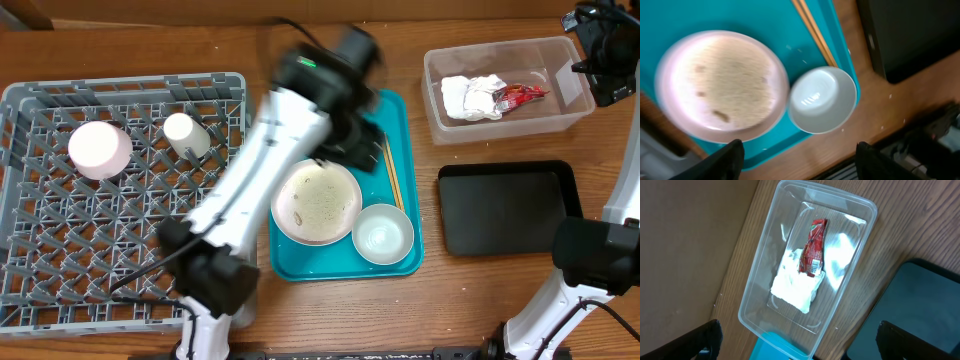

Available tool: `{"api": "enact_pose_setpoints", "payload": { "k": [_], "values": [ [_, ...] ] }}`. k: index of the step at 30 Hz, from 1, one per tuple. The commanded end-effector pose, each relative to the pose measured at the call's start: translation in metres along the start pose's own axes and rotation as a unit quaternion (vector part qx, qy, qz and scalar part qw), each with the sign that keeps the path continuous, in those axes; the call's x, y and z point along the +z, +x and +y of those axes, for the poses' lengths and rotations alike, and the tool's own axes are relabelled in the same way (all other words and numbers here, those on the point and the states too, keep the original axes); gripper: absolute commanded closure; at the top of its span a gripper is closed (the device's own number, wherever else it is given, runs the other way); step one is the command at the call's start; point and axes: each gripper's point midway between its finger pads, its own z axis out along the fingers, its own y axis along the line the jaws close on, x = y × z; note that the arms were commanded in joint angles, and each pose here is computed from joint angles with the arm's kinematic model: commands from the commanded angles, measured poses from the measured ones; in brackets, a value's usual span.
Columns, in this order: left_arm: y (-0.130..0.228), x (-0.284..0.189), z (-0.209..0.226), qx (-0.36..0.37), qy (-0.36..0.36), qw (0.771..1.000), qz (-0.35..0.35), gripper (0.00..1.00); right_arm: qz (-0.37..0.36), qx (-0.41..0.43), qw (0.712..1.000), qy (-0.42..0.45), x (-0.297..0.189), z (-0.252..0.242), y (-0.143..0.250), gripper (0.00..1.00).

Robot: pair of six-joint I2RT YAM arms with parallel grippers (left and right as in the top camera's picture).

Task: Sort waste into correct bins and load items into the dishwasher
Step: 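Move the left gripper to the pale blue bowl and grasp it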

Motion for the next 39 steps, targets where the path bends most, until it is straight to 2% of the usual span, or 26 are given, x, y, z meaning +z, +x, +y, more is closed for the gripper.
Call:
{"api": "enact_pose_setpoints", "payload": {
  "k": [1,5,13,17,19,23,27,39],
  "values": [
    [0.023,0.056,-0.038,0.06,-0.011,0.996,0.07,0.32,-0.006,0.0,1.0,0.001,-0.001,-0.001,-0.003,0.0],
    [0.042,0.097,-0.063,0.096,-0.024,0.988,0.119,0.41,-0.006,0.0,1.0,0.002,-0.001,-0.001,-0.003,0.0],
    [0.063,0.142,-0.088,0.125,-0.043,0.979,0.156,0.41,-0.006,0.0,1.0,0.001,-0.001,-0.001,-0.003,0.0],
    [0.069,0.151,-0.095,0.118,-0.054,0.979,0.16,0.41,-0.006,0.0,1.0,0.002,-0.001,-0.001,-0.003,0.0],
    [0.071,0.154,-0.098,0.109,-0.062,0.98,0.156,0.47,-0.006,0.0,1.0,0.002,-0.001,-0.001,-0.003,0.0],
    [0.068,0.157,-0.092,0.066,-0.12,0.983,0.125,0.54,-0.006,0.0,1.0,0.001,-0.001,-0.001,-0.003,0.0],
    [0.066,0.16,-0.081,0.033,-0.174,0.979,0.096,0.53,-0.006,0.0,1.0,0.002,-0.001,-0.001,-0.003,0.0],
    [0.093,0.195,-0.073,0.031,-0.163,0.976,0.142,0.53,-0.006,0.0,1.0,0.002,-0.001,-0.001,-0.003,0.0]
  ]
}}
